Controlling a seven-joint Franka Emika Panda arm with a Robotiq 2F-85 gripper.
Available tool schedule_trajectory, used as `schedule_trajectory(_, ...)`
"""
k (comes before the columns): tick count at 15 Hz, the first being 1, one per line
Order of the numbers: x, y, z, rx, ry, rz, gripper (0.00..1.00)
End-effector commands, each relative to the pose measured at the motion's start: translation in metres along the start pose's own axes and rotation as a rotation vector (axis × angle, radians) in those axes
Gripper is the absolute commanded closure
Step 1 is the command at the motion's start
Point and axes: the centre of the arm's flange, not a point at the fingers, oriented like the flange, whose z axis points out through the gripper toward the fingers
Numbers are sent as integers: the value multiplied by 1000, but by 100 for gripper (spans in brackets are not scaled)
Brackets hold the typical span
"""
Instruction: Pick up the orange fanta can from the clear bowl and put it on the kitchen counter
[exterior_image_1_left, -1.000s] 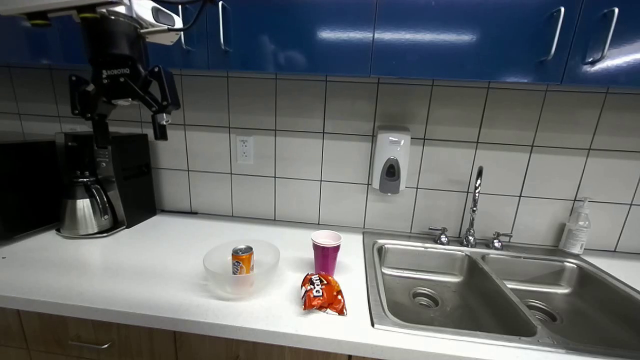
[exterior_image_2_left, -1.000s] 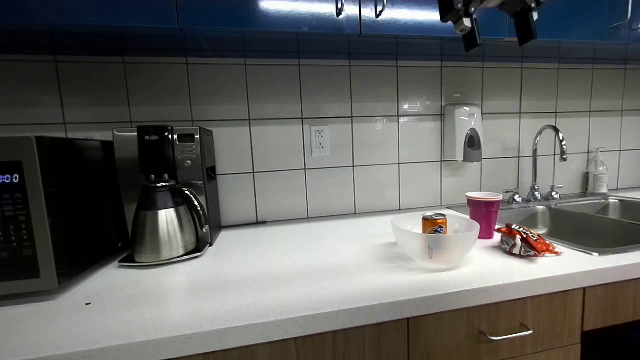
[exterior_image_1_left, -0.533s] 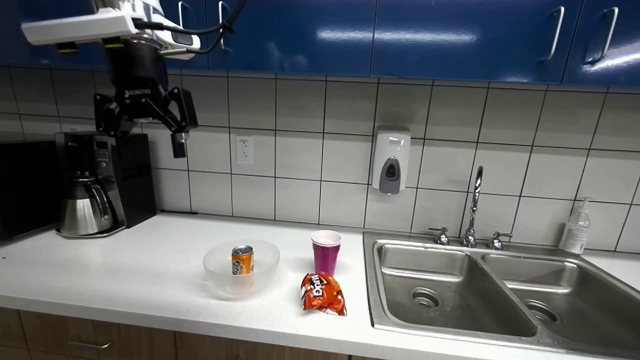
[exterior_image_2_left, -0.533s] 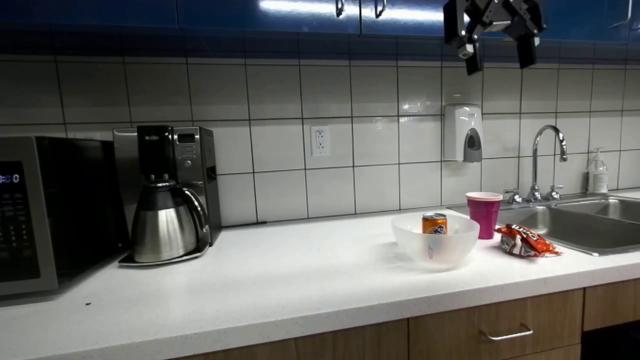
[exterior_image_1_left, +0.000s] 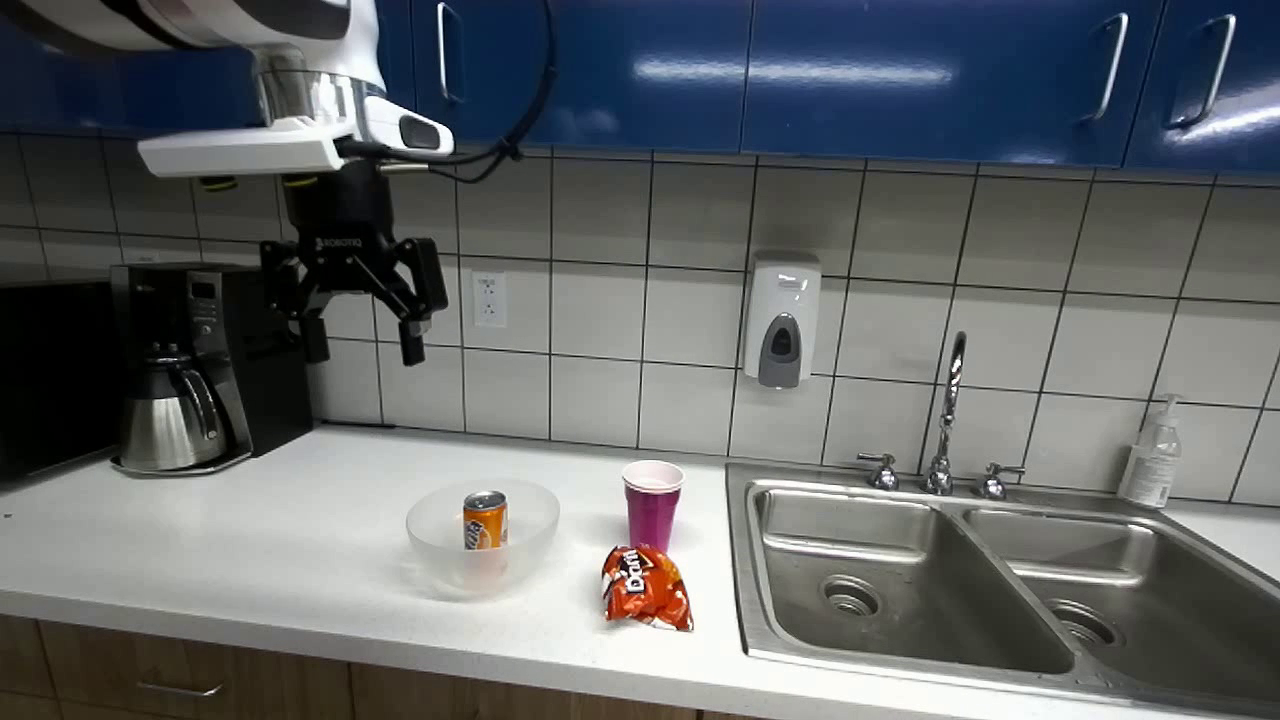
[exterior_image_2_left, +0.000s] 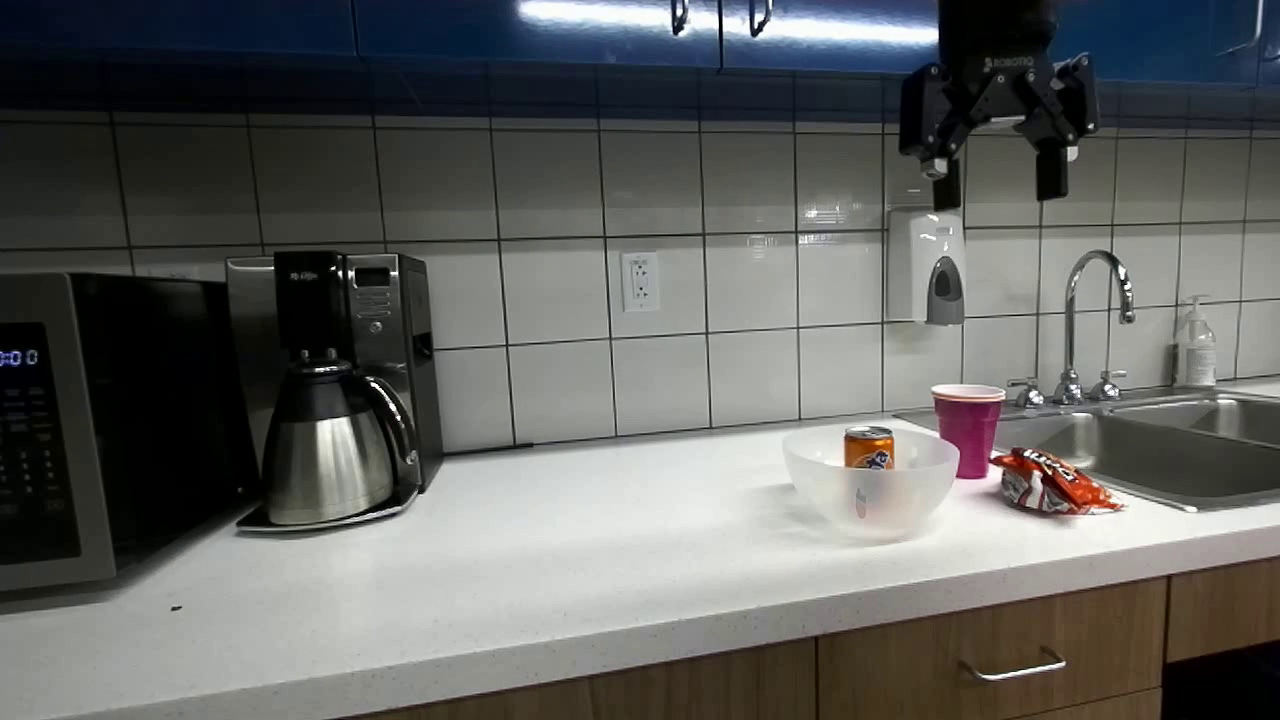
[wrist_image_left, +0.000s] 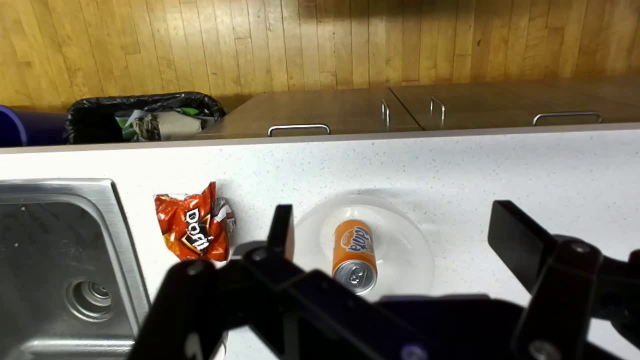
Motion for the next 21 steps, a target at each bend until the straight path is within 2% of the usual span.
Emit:
schedule_trajectory(1,12,15,27,-3,38,18,0)
schedule_trajectory(8,44,25,76,17,93,35,0)
schedule_trajectory(15,71,22,119,21,89,4,0)
schedule_trajectory(21,89,36,141,18,86,4,0)
